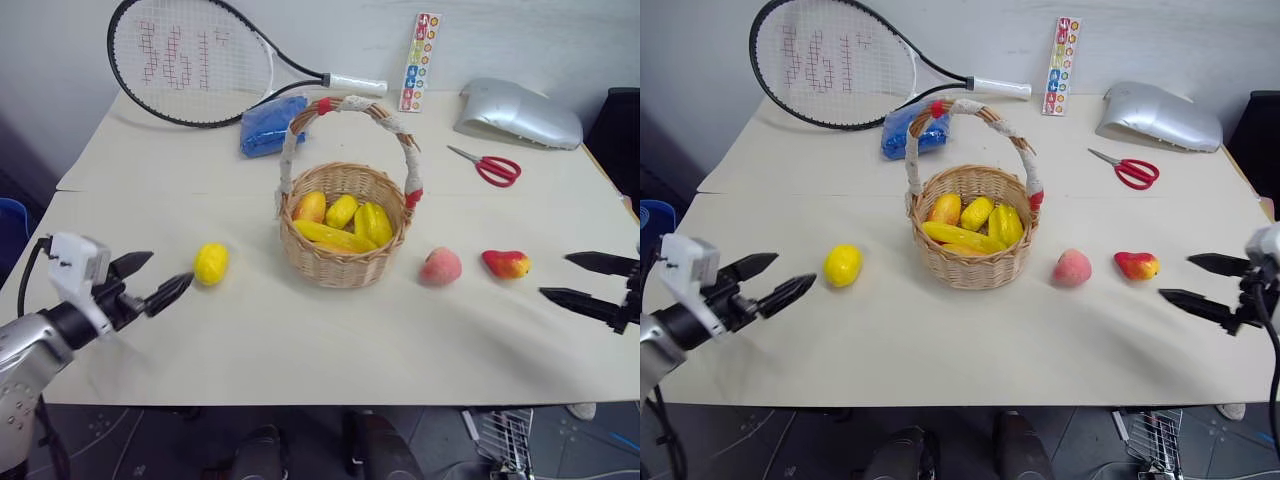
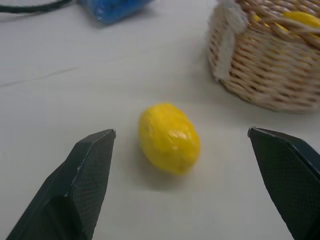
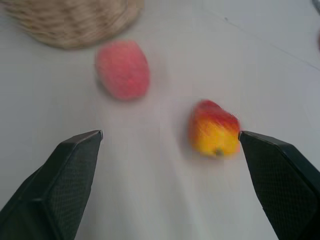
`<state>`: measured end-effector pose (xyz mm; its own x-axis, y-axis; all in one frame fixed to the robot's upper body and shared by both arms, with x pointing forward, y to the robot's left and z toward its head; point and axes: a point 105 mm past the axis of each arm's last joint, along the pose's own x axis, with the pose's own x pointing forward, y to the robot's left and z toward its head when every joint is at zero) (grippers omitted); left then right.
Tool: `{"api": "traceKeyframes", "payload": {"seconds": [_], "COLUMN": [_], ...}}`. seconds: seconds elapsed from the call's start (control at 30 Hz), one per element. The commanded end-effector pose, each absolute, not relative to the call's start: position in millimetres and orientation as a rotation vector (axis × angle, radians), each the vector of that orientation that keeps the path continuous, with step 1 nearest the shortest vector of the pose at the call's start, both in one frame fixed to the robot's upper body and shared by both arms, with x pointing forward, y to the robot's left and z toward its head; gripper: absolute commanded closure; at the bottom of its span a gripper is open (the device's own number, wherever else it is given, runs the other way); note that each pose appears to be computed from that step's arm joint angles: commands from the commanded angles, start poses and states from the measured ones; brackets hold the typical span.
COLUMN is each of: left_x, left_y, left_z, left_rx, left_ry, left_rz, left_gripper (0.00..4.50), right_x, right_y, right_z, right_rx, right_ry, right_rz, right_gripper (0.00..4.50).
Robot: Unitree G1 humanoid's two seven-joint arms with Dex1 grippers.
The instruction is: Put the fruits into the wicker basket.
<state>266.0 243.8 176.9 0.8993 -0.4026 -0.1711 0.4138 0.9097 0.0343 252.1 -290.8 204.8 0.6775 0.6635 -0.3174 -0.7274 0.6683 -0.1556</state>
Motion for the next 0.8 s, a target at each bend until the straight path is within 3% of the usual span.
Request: {"api": "traceKeyframes", "payload": {"seconds": [0.03, 0.27, 0.53, 0.7, 0.8], "left_x": [280, 309, 336, 353, 346], "left_y": [242, 232, 230, 225, 223], "left_z": [163, 158, 143, 158, 158], "left_rx": [0.094, 0.068, 0.046, 0.056, 0.085], "left_ry": [0.262, 0.310, 0.379, 0.361, 0.371], "left_rz": [-0.283, -0.213, -0.205, -0.232, -0.272], "left_gripper": [0.03, 0.03, 0.03, 1.29, 1.95], "right_x": [233, 201, 203, 206, 208], "right_y": [-234, -165, -149, -146, -143], "right_z": [233, 287, 297, 298, 302], "right_rx": [-0.322, -0.319, -0.346, -0.341, -0.346], "right_ry": [0.132, -0.060, -0.126, -0.140, -0.156], "right_rz": [0.997, 1.288, 1.315, 1.314, 1.292], "right_gripper": [0.00, 0.00, 0.00, 0.00, 0.00]}}
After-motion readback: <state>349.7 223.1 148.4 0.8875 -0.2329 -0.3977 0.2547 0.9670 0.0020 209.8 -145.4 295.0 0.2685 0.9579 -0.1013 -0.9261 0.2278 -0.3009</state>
